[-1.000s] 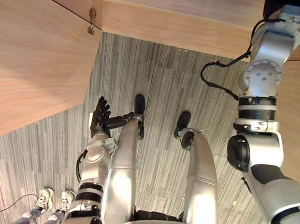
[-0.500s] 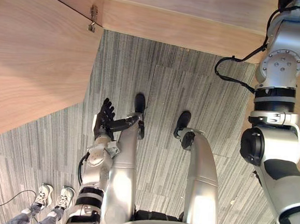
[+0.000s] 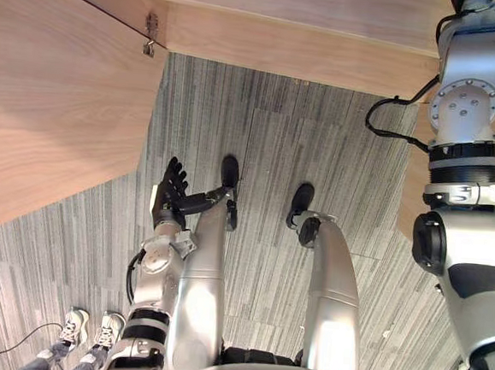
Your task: Walk over to the cabinet, pick up the folder, carry it to the office cabinet, place the folder inside the office cabinet, then close the office cabinet door
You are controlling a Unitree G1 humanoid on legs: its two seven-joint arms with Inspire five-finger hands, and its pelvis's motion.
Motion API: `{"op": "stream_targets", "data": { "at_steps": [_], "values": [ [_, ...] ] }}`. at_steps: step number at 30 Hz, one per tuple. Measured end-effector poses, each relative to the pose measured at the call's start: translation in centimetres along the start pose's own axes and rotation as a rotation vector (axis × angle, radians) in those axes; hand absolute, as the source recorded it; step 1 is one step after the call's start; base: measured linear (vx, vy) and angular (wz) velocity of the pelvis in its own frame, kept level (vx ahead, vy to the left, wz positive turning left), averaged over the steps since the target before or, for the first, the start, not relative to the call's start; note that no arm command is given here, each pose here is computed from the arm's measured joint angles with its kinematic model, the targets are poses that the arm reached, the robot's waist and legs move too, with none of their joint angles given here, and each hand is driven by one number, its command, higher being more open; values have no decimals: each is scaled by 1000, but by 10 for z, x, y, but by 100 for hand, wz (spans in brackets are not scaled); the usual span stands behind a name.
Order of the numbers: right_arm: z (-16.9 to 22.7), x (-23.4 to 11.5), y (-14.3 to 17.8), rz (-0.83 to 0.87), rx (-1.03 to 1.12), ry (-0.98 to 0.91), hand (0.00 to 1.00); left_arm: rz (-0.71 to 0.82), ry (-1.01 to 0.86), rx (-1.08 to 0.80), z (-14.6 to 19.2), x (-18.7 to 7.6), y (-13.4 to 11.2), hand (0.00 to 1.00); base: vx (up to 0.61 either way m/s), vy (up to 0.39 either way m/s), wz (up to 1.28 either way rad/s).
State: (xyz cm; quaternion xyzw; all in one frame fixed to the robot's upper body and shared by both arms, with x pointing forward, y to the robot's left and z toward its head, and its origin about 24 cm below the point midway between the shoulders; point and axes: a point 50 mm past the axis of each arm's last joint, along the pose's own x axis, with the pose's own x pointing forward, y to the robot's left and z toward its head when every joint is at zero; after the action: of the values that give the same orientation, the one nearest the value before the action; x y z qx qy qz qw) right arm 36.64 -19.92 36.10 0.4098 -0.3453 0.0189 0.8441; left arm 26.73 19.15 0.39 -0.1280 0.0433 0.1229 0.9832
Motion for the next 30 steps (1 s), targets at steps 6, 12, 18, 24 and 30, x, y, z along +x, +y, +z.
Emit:
{"op": "stream_targets", "data": {
  "at_steps": [6,12,18,24,30],
  "values": [
    [13,-10,8,179,-295,-47,100,-24,15,45,-3,-1,2,100,7,10,-2],
    [19,-11,4,260,-499,-35,100,-20,63,75,-12,-1,9,100,32,34,-5],
    [10,-11,-8,360,-862,54,100,-27,59,126,-7,8,15,100,20,36,-8],
    [-7,-19,-16,460,-1139,134,100,-53,-5,167,18,29,13,100,4,11,-1],
    [-13,-24,-22,514,-1331,130,100,-66,-65,184,39,41,10,100,17,-1,-2]
  ]
}}
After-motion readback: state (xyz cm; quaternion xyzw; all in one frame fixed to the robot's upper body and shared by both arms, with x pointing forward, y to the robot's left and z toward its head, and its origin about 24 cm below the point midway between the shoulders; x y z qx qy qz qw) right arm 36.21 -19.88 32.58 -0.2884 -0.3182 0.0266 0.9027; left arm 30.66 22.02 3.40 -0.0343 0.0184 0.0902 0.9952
